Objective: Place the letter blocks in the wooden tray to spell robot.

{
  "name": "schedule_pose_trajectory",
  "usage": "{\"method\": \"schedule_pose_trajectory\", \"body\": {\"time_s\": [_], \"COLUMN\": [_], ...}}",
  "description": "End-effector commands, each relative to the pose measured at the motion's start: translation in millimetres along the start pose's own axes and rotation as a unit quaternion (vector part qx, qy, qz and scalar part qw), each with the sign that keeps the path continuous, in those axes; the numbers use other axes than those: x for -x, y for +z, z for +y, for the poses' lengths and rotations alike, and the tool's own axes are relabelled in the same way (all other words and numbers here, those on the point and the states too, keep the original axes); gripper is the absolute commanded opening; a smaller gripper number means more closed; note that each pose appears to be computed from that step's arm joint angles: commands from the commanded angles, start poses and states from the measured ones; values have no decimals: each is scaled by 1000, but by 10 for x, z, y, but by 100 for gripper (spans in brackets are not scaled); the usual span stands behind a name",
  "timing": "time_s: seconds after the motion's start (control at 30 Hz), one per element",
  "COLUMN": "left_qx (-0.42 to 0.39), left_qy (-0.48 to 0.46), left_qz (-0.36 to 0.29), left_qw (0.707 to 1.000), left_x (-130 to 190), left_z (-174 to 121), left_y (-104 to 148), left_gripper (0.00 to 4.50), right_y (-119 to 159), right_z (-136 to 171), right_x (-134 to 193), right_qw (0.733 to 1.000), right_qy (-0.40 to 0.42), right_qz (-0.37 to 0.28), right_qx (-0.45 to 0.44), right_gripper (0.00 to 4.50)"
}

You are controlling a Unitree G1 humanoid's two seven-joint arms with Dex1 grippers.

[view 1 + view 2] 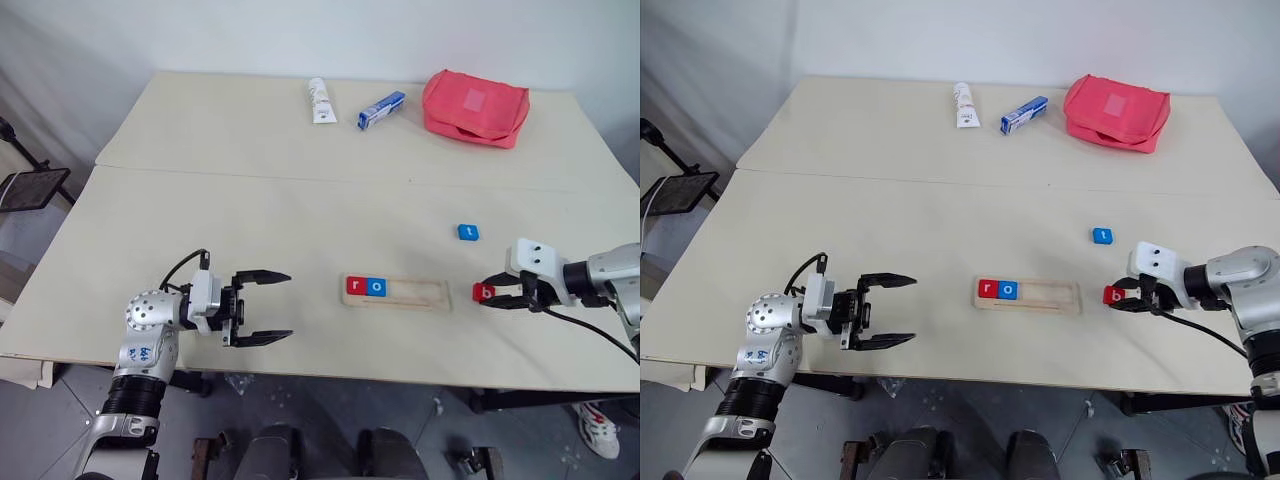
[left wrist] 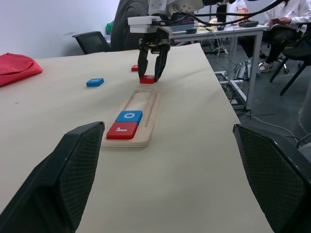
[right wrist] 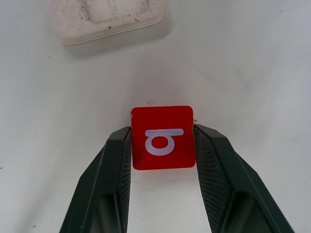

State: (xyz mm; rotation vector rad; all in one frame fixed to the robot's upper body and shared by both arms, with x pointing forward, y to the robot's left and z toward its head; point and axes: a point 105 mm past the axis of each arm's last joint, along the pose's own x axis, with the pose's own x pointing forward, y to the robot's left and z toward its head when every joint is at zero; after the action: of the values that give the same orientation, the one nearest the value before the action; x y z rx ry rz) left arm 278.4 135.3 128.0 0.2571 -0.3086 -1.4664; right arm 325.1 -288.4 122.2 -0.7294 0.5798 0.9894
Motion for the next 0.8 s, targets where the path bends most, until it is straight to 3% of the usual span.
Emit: {"method": "schedule_pose_trajectory", "body": {"time_s": [0.03, 0.33, 0.6, 0.8], "left_qx": [-23, -24, -18, -20], "left_qy": [-2, -18, -20, -24], "left_qz": [-12, -10, 4, 4], "left_qw": [1000, 999, 1000, 1000], "left_x": [-13, -36, -42, -84], "left_z": [66, 138, 164, 157], "left_y": [106, 94, 37, 39], "left_gripper": [450, 450, 450, 450], "right_y": [123, 902, 1118, 1240], "right_z": [-106, 31, 320, 353], "right_x": [48, 16, -308, -456], "right_qw": [999, 997, 998, 997], "right_qy": [-32, -8, 37, 43], "right_qz": [1, -70, -51, -44], "right_qx": [-8, -9, 28, 41], "right_gripper": [147, 147, 147, 147]}}
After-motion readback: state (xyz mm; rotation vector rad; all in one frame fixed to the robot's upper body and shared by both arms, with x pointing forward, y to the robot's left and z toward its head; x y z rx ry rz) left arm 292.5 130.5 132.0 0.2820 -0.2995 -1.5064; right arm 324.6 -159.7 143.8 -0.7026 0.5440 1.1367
